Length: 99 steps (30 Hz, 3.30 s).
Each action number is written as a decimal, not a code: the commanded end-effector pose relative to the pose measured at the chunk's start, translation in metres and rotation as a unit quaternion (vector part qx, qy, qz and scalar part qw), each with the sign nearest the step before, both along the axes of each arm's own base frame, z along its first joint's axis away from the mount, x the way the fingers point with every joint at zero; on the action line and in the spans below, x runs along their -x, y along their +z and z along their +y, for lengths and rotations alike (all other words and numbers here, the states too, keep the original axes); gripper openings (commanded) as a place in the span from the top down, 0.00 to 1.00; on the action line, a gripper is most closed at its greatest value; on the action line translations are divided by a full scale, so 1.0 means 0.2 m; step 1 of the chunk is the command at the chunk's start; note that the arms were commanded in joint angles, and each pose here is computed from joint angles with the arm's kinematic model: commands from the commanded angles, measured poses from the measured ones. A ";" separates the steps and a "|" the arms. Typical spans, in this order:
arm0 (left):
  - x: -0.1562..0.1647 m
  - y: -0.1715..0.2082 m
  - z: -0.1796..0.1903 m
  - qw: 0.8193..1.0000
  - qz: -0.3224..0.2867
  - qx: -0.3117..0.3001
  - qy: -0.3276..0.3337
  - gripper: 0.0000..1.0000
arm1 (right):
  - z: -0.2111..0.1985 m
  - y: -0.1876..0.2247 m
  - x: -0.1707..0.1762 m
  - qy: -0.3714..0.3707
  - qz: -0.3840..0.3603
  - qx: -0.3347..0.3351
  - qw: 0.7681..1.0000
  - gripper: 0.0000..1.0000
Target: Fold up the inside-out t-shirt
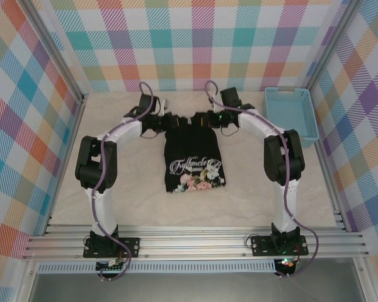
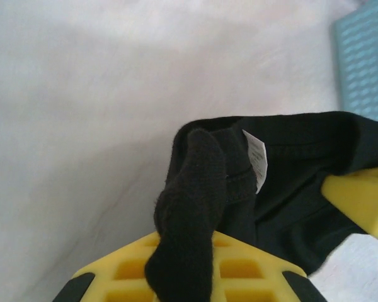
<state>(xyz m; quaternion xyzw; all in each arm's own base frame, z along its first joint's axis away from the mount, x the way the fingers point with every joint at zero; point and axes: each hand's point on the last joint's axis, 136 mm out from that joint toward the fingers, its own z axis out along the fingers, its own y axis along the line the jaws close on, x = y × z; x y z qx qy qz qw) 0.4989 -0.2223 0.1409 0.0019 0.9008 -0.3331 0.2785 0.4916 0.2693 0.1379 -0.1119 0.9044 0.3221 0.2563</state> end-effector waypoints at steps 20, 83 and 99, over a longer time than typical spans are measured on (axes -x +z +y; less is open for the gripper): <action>0.67 0.38 -0.09 0.992 -0.083 0.067 -0.071 1.00 | -0.08 0.45 0.73 0.099 -0.138 -0.119 0.978 1.00; 0.64 -0.30 0.25 0.990 0.065 -0.087 0.086 0.10 | -0.17 -0.13 0.47 0.004 0.064 -0.016 0.998 0.49; 0.56 -0.51 -0.03 0.991 0.129 -0.021 0.010 0.37 | -0.21 -0.17 0.58 -0.004 0.078 -0.017 0.997 0.48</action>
